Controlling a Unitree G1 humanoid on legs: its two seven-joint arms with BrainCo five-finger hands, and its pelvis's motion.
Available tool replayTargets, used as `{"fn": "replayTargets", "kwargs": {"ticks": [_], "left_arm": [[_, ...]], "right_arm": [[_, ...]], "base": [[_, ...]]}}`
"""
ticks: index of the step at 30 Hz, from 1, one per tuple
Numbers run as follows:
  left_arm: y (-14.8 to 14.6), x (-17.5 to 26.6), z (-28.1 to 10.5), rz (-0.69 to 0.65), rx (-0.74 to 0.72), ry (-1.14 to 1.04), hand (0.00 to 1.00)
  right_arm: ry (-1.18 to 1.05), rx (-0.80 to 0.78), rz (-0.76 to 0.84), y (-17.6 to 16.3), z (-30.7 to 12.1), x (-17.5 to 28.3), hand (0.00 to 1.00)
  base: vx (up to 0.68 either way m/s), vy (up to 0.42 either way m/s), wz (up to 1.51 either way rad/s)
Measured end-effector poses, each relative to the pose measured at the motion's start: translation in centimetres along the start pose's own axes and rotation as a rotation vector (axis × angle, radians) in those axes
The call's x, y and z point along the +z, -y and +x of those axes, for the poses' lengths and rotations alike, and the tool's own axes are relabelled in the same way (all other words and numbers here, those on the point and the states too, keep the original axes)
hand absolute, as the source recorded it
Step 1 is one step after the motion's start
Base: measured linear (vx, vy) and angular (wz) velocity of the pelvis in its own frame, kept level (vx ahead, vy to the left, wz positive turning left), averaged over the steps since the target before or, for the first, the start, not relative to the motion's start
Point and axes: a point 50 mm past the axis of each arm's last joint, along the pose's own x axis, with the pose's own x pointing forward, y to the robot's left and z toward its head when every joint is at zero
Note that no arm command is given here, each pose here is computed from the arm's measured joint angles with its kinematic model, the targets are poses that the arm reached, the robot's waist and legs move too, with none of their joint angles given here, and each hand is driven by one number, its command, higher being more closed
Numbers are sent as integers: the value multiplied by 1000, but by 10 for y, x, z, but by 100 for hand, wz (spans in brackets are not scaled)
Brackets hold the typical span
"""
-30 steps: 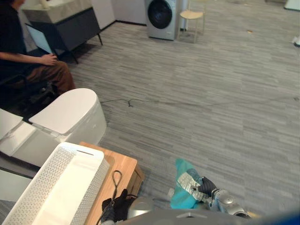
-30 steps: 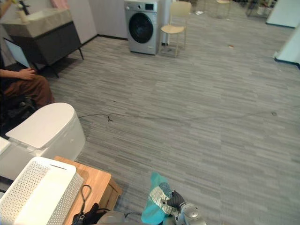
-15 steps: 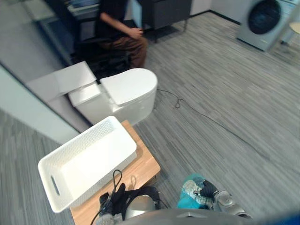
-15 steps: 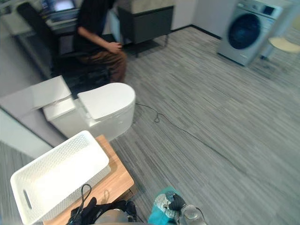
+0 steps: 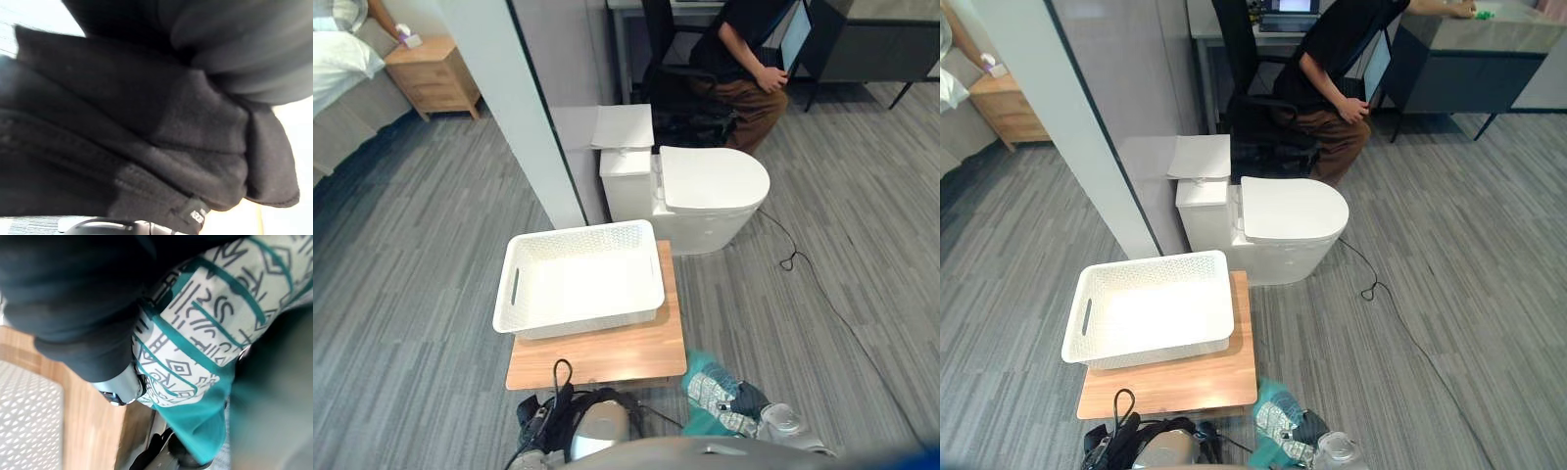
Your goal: Tidy the bed and pick cloth on bed and put in laundry
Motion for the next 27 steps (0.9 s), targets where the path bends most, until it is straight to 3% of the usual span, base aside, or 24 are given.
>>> {"fn": "replayTargets", "kwargs": {"ticks": [12, 18, 20, 27], "left_arm": [[2, -2, -1, 146, -120, 7, 100], [1, -7, 1, 211, -93, -96, 100], [3, -18, 1, 129, -85, -200, 100], [1, -15, 3, 82, -71, -199, 100]], "right_arm": [[-34, -23, 55, 5, -5, -11, 100], [8, -22, 114, -2, -5, -13, 100], [27, 15, 82, -11, 3, 4, 100], [30, 4, 113, -9, 2, 3, 100]], "base": [[13, 20, 34], [101, 16, 33], [18, -1, 19], [-8, 11, -5]]}}
